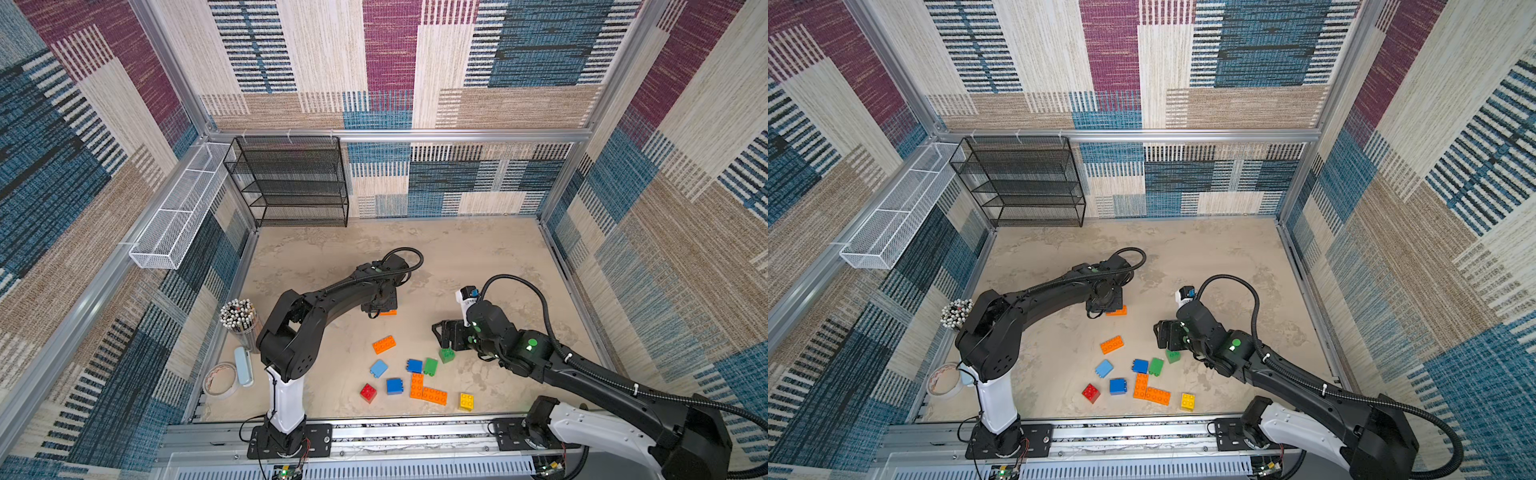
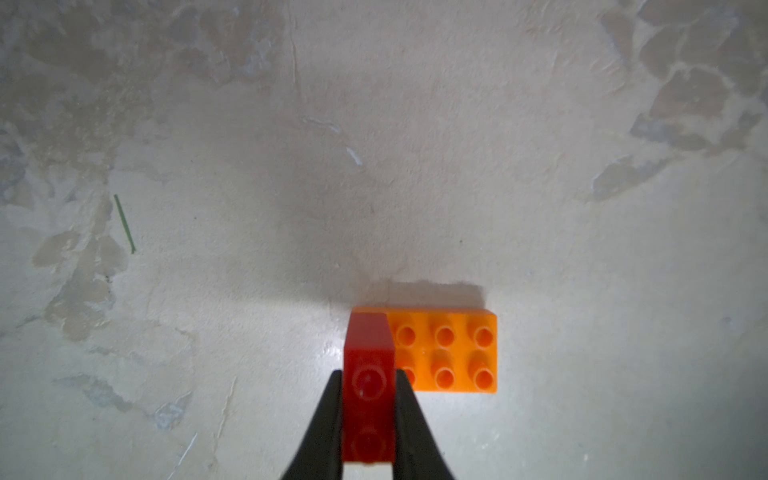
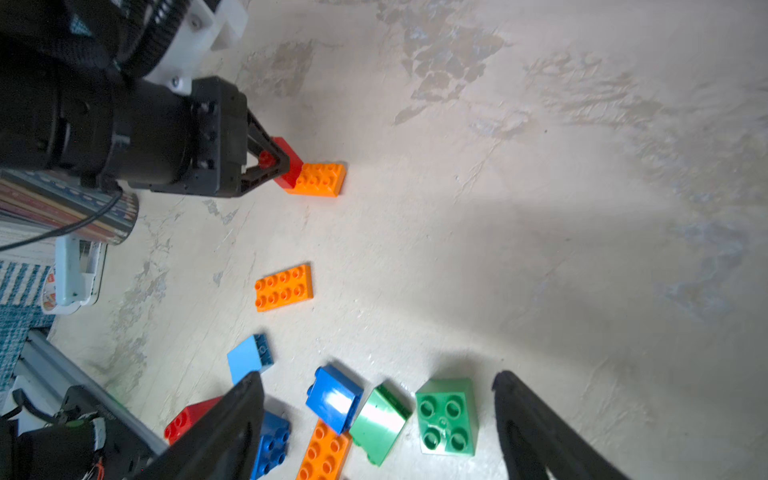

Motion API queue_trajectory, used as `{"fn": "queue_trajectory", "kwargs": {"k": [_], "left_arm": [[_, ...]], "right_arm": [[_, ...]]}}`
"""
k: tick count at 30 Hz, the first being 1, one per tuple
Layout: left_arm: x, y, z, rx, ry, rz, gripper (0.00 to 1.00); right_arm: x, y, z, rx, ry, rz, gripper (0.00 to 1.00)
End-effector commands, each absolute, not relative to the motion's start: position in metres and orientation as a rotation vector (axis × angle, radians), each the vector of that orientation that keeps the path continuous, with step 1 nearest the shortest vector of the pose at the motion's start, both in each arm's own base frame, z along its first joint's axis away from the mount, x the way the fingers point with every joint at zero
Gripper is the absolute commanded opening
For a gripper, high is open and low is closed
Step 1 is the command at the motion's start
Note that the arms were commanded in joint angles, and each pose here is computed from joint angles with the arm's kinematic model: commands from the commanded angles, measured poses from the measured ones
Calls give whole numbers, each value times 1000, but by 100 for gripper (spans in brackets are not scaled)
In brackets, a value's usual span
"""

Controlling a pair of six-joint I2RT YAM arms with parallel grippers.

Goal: Assemble the letter p with lego
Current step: Assemble the lego brick with the lego brick, then adjust the lego brick at the center of the board.

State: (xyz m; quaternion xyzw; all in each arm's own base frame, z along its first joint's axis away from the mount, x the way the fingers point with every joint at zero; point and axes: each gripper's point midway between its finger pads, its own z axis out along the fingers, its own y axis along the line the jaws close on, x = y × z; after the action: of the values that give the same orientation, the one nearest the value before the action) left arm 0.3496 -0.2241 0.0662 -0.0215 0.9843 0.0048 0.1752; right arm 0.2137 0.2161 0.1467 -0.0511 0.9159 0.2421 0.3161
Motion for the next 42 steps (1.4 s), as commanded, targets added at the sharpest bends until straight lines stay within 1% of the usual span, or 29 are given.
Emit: {"fn": "queue_trajectory", "kwargs": {"k": [1,4,7,10,13,17,23,33,42], "left_arm": [[347,-226,81,-51,2768,-41,29],[343,-223,92,-46,2739,-75,38],[340,-222,96,-40,2722,-95,45],[336,-221,102,-35,2713,-128,52],[328,-213,112,-40,2669,-159,59],[317,-198,123,-34,2595,-173,68],[306,-187,127,-27,2539,-207,74],[297,-179,129,-22,2511,-219,77],[293,-177,131,-15,2501,-234,80]], "right_arm": [[196,221,143,-36,2495,670,84],[175,227,132,-3,2575,698,81],[159,229,115,27,2650,691,78],[148,234,109,39,2686,706,75],[134,246,99,42,2736,752,70],[122,249,75,76,2817,713,64],[127,250,51,96,2869,563,59],[143,245,26,98,2885,292,51],[154,236,6,92,2878,93,50]]}}
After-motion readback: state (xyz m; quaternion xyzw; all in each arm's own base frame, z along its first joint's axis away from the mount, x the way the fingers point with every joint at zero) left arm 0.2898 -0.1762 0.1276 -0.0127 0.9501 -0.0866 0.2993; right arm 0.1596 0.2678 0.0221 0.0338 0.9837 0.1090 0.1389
